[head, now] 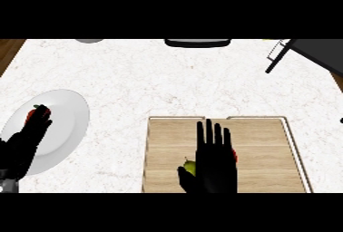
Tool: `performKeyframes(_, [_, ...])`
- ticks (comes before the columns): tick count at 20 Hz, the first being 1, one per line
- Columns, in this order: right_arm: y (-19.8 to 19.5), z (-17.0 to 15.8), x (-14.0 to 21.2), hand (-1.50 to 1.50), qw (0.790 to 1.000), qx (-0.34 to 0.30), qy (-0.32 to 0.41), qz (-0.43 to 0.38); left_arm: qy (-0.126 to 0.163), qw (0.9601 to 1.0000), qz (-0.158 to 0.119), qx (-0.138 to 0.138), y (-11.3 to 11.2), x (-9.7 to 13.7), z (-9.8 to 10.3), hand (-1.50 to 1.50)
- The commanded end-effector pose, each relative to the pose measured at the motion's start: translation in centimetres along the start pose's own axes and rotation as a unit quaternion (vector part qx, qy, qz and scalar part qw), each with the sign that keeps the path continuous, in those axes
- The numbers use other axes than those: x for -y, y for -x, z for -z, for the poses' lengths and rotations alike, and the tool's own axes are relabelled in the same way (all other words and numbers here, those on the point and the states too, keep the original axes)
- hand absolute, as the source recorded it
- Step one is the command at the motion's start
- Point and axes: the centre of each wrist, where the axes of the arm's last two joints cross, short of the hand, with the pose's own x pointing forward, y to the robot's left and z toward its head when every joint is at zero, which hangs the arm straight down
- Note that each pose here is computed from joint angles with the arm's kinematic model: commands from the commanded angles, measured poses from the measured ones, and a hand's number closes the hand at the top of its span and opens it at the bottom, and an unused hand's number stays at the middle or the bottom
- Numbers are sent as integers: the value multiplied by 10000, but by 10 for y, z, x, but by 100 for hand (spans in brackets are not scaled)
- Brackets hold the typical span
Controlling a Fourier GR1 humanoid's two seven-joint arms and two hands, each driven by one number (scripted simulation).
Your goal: Pick the tomato from the tray and place it in the tiered shelf
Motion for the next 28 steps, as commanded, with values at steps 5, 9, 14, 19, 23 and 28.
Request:
performKeyframes(5, [-1, 8, 26, -150, 9876, -953, -526, -1134, 39, 10000, -15, -46, 7, 1, -2, 0])
performKeyframes(9, [0, 13, 27, -150, 9861, -1032, -607, -1156, -4, 10000, -78, -43, 4, 7, 7, 0])
performKeyframes(14, [8, 31, 18, -150, 9805, -1217, -731, -1362, 46, 10000, -4, 43, 8, 11, 5, 0])
performKeyframes(19, [24, 42, 9, -150, 9837, -1073, -664, -1280, 20, 10000, -18, 57, -4, 16, 5, 0])
performKeyframes(23, [26, 51, -1, -150, 9848, -1067, -536, -1264, 52, 9999, -15, 98, -1, 9, 8, 0])
performKeyframes(28, [24, 59, 4, -150, 9841, -1087, -679, -1228, 18, 10000, 22, 61, 4, 19, 4, 0])
